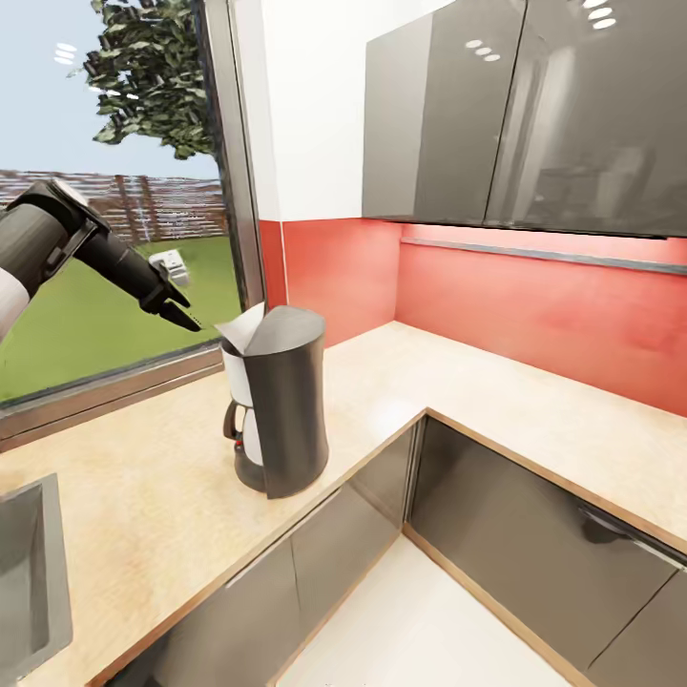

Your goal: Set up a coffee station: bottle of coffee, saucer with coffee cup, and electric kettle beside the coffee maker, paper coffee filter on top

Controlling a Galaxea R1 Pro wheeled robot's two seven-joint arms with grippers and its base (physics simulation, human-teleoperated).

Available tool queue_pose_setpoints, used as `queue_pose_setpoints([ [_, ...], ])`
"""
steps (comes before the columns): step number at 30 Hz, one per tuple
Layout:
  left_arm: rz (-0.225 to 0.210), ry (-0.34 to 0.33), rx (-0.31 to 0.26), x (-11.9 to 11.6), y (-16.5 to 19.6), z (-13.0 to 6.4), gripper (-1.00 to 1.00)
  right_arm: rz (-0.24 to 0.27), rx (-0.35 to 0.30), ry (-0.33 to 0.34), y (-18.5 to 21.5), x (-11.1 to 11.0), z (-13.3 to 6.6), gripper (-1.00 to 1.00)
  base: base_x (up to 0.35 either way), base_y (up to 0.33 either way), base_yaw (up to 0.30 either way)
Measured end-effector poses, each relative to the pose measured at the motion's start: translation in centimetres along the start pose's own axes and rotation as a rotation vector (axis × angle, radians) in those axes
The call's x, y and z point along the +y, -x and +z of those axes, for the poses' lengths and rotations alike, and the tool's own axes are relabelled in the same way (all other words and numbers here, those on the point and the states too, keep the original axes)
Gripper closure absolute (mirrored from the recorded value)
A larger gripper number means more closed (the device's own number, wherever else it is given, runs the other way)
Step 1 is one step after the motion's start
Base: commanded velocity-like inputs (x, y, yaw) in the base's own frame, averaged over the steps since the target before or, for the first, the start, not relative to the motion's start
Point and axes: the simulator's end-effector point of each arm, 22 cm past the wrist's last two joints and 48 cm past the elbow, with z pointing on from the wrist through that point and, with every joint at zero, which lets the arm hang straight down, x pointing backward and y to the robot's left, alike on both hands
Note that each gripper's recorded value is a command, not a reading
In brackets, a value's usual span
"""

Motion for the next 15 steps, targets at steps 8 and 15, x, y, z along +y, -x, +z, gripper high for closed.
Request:
queue_pose_setpoints([
  [8,-0.061,0.026,0.002,1.6,-3.0,-1.5,-1.0,0.0,0.0,0.0,0.0,0.0,0.0,-1.0,-0.215,-0.118,0.182],
  [15,-0.372,0.098,-0.092,5.3,-11.9,3.8,-1.0,0.0,-0.004,0.0,0.1,0.0,0.0,-1.0,-0.013,-0.007,0.008],
])
